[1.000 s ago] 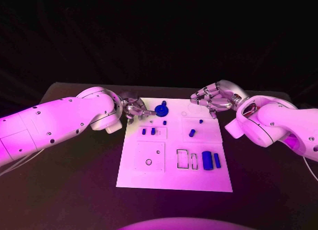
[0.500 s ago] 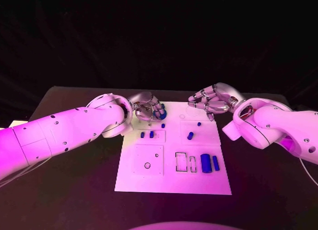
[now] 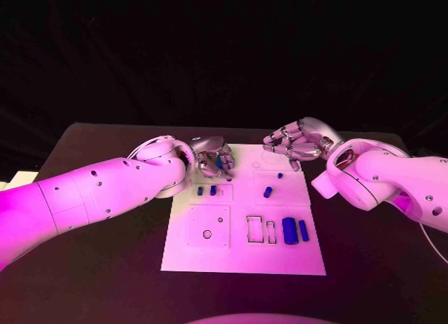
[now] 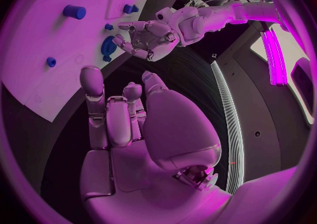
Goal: Assemble the parts on the task board
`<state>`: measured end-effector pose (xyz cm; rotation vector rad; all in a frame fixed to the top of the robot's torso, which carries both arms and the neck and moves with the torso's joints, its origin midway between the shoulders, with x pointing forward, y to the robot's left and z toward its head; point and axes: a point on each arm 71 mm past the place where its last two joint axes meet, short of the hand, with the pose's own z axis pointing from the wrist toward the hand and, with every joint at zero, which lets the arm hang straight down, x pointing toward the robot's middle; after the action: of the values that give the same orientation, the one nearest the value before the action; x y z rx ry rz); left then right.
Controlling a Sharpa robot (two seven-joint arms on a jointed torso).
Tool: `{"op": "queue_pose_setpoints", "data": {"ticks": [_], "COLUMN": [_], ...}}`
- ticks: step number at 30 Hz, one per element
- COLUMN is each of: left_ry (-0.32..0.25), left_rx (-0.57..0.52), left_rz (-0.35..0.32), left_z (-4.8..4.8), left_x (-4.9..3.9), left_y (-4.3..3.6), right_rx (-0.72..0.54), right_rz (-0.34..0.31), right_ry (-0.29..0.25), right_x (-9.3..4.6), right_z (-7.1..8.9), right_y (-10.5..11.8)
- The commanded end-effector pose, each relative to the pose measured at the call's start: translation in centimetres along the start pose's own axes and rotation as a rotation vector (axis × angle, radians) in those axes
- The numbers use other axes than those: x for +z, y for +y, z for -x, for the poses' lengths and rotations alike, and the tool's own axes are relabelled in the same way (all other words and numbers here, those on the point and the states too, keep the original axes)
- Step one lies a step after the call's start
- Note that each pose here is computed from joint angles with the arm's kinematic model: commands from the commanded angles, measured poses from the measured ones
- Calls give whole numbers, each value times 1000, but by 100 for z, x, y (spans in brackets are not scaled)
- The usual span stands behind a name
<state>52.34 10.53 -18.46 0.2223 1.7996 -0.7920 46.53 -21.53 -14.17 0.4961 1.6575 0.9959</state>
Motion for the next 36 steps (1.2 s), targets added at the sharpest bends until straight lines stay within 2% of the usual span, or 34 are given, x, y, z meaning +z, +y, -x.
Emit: {"op": "queue_pose_setpoints", "data": {"ticks": [1,17,24,36], "left_ry": [51,78,112,135], "left_rx": [72,108,124,130], "left_rz": [3,37,69,75], "left_z": [-61,-110,-146,-179], "left_x": [20,115,143,180], "left_y": [-14,-11,-1,-36], "right_rx": [-3,-2,-2,-1], "right_rz": [17,19,19,21], "right_ry": [10,12,14,16], "right_x": [1,4,4,6], "right_z": [-16,-27,-30,-38], "right_y": [15,23,26,32]}}
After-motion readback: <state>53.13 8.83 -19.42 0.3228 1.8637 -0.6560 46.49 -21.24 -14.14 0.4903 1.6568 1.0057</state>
